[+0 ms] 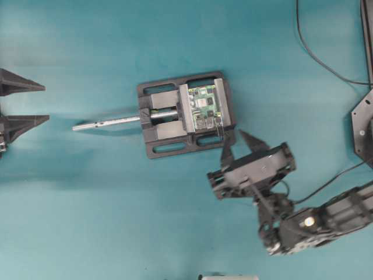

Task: Insert the USB into the fixed PCB.

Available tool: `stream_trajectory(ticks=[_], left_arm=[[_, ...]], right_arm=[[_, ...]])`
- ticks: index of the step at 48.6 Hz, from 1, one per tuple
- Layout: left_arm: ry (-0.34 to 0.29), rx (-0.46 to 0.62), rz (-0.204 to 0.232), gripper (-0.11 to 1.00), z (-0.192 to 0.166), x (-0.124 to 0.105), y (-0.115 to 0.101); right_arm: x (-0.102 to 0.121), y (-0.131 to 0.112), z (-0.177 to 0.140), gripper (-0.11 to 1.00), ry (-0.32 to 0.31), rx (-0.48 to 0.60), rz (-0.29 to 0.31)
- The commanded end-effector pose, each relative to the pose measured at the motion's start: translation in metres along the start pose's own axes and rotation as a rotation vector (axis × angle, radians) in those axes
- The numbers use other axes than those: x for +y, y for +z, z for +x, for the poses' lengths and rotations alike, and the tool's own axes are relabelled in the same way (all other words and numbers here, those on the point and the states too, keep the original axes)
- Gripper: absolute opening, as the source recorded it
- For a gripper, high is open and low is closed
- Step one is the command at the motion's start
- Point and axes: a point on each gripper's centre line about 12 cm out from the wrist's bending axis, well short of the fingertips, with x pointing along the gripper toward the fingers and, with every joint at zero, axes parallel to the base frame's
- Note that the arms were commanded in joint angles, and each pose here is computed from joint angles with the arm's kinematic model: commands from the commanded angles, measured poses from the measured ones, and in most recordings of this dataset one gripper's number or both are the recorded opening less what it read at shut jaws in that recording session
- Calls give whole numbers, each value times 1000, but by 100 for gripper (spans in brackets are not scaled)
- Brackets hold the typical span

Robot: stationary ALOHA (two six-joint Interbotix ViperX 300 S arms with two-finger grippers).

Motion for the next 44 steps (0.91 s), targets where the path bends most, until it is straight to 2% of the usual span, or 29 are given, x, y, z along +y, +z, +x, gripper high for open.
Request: stream_trajectory(ticks=[1, 8, 21, 32, 44], left_arm=[[1, -8, -8, 98, 1, 0, 4], [-1, -8, -8, 98, 1, 0, 4], [-1, -9, -8, 98, 1, 0, 5], [1, -9, -8, 98, 1, 0, 5], [-1, -8, -8, 98, 1, 0, 4]], right_arm=[[-14, 13, -1, 49, 61, 14, 27], [-36, 10, 14, 49, 186, 15, -14], [-86, 14, 42, 48, 370, -43, -15], [-117, 16, 70, 48, 579, -44, -90], [-149, 21, 101, 48, 684, -47, -159]])
